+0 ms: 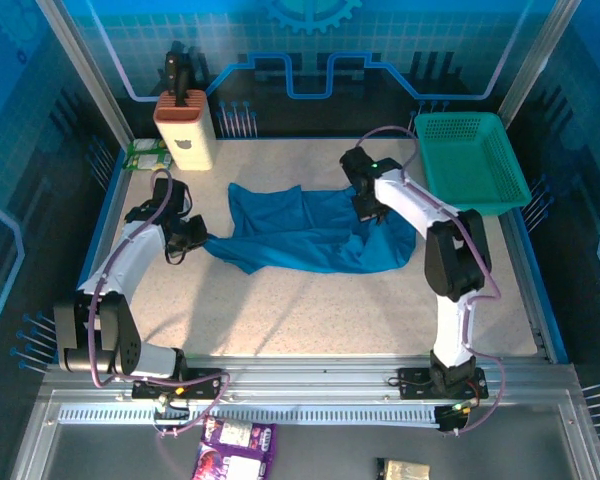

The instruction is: Fold the inside-out t-shirt

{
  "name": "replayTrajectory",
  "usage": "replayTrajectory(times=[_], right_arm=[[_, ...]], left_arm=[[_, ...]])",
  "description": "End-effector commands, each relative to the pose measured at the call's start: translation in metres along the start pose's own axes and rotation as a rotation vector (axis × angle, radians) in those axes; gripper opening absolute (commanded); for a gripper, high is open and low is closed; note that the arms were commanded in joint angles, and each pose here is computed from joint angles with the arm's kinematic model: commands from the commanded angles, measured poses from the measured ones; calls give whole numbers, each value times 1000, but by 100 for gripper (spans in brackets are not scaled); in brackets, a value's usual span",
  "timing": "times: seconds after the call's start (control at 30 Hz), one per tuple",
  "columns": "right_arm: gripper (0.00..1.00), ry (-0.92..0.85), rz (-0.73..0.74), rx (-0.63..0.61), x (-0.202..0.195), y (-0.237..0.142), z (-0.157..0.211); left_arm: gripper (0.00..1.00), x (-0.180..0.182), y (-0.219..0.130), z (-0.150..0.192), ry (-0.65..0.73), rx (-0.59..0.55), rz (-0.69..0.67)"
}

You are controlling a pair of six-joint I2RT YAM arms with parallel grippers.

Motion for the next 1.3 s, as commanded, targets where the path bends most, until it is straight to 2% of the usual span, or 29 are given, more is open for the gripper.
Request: replayTrajectory(times=[0.0, 0.1, 0.27, 0.37, 0.47, 0.53, 0.6, 0.73, 0.8, 0.83, 0.9, 1.03, 1.13, 1.2, 1.27], right_arm=[[0, 111, -18, -122, -32, -44, -15], [0, 186, -16, -238, -64, -87, -31], [0, 370, -9, -550, -148, -203, -53], [0, 485, 15, -753, -201, -278, -49], [0, 572, 42, -932, -238, -341, -34], [0, 611, 46, -1035, -251, -372, -26], [0, 633, 16, -1095, -253, -387, -21], [0, 648, -71, -1114, -243, -384, -25], [0, 651, -86, -1109, -243, -382, -27], [0, 655, -89, -1113, -245, -385, -27], [0, 675, -77, -1131, -257, -394, -23], [0, 753, 34, -1217, -300, -436, 0], [0, 797, 108, -1297, -318, -467, 19], [0, 814, 92, -1334, -318, -476, 24], [0, 819, 27, -1321, -310, -465, 17]], left_arm=[[0, -10, -18, -16, -9, -58, 48], [0, -20, -31, -31, -8, -108, 81], [0, -38, -63, -61, -2, -224, 142], [0, -51, -91, -83, 9, -315, 190], [0, -63, -137, -108, 42, -435, 224], [0, -69, -188, -132, 57, -559, 249], [0, -72, -252, -154, 60, -709, 275], [0, -78, -385, -171, 74, -1009, 329], [0, -82, -417, -170, 80, -1082, 367], [0, -84, -423, -168, 78, -1093, 386], [0, -88, -414, -169, 73, -1064, 420], [0, -91, -344, -169, 56, -914, 454], [0, -89, -309, -162, 26, -846, 476], [0, -85, -300, -160, 8, -841, 465], [0, -80, -314, -165, 4, -883, 427]])
Point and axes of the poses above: each hand's point on the last joint's axis, 136 mm out from that joint toward the fingers, its own y axis out along the fingers, its own x axis along the line the jaws close on, z = x × y, the point moved 2 cm from there along -y, back along the fingers, and after that the axes turned 1 degree about y, right-handed, at the moved point
